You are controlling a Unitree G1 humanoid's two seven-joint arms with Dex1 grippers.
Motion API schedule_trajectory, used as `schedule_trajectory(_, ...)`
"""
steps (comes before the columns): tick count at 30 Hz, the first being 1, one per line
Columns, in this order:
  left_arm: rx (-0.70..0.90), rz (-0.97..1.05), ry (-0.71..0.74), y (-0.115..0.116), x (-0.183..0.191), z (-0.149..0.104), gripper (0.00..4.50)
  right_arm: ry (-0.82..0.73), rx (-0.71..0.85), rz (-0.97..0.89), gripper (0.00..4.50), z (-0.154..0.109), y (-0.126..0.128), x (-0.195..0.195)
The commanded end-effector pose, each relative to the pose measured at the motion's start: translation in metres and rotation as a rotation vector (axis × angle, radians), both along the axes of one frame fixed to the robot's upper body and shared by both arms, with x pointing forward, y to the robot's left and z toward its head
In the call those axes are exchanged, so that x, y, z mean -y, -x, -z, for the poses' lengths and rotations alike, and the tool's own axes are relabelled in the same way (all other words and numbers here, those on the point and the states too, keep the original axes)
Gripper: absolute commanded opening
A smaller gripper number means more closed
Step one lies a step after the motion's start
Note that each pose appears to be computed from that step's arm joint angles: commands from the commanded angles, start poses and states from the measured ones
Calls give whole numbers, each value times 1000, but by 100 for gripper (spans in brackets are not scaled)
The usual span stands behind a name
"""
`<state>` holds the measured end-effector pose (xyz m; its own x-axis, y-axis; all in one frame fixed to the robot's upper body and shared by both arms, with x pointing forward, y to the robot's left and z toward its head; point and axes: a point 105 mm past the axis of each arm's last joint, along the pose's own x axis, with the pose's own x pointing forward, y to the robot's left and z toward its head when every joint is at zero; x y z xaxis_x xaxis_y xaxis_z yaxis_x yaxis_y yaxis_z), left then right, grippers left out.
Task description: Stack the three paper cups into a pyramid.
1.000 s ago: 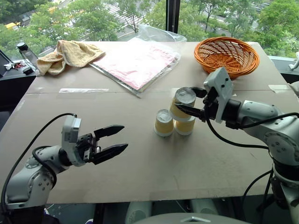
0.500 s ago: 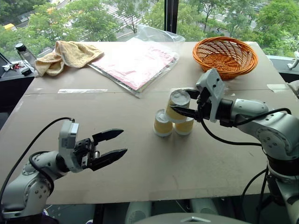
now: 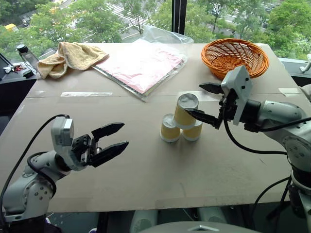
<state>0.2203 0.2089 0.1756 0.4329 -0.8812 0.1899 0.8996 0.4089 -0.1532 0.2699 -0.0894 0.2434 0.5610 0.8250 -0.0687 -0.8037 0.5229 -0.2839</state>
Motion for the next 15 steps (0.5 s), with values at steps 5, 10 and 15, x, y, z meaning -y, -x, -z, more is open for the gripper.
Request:
schedule_trajectory(5,-24,-93,-57,-4,-17,7,450,-18,74,45,442,1,36,51)
schedule_trajectory(10,-121,-252,-161,-10,-47,38,450,37,-67,166,442,53,64,103)
schedule_trajectory(15,-204,-305,-253,-7,-63,63,450,98,-171,270,442,95,86,138)
